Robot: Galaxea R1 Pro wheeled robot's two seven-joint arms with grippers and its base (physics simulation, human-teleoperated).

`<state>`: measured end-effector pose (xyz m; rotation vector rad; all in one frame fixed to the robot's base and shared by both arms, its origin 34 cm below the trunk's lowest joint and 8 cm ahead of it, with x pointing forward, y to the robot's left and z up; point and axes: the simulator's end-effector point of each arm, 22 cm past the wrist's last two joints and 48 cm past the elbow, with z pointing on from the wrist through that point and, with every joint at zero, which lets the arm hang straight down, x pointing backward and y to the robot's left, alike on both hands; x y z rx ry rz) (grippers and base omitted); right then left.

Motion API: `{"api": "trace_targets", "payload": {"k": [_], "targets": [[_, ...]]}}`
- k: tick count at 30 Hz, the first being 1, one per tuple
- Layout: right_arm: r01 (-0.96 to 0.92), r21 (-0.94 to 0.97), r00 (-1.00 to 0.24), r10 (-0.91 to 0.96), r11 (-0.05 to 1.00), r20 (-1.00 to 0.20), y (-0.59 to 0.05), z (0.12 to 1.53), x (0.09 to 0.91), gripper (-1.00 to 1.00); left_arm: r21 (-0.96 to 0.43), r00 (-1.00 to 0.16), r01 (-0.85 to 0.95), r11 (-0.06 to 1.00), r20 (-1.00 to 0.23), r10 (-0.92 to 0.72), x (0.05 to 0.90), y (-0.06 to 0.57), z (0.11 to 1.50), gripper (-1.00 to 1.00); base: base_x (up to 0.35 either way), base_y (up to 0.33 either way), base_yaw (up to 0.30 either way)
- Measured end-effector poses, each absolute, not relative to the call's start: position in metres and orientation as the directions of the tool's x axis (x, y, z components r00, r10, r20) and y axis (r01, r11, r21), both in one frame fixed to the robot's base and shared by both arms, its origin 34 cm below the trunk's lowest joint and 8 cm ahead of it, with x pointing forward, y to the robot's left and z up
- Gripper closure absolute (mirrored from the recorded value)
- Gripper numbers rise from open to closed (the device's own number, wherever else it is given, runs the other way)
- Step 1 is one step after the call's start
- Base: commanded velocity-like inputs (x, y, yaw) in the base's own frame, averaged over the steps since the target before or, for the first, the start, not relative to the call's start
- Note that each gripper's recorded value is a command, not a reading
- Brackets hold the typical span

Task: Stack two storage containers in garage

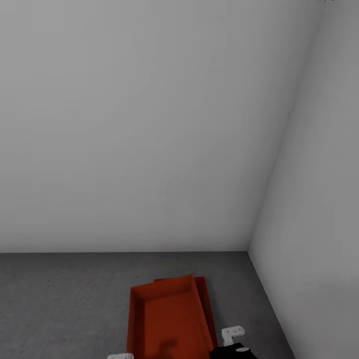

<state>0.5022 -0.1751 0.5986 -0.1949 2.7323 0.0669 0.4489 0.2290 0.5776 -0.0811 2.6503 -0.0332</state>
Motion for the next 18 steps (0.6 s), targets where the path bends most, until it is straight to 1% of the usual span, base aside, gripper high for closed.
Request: {"api": "trace_targets", "payload": {"k": [18], "targets": [[-0.147,0.022,-0.921,-0.128,0.989,-0.367,-0.175,0.612,0.478,-1.00,-0.034,-0.888,-0.056,0.998,-0.455,-0.065,0.433,0.230,0.595,-1.00,0.000,0.000,0.000]]}}
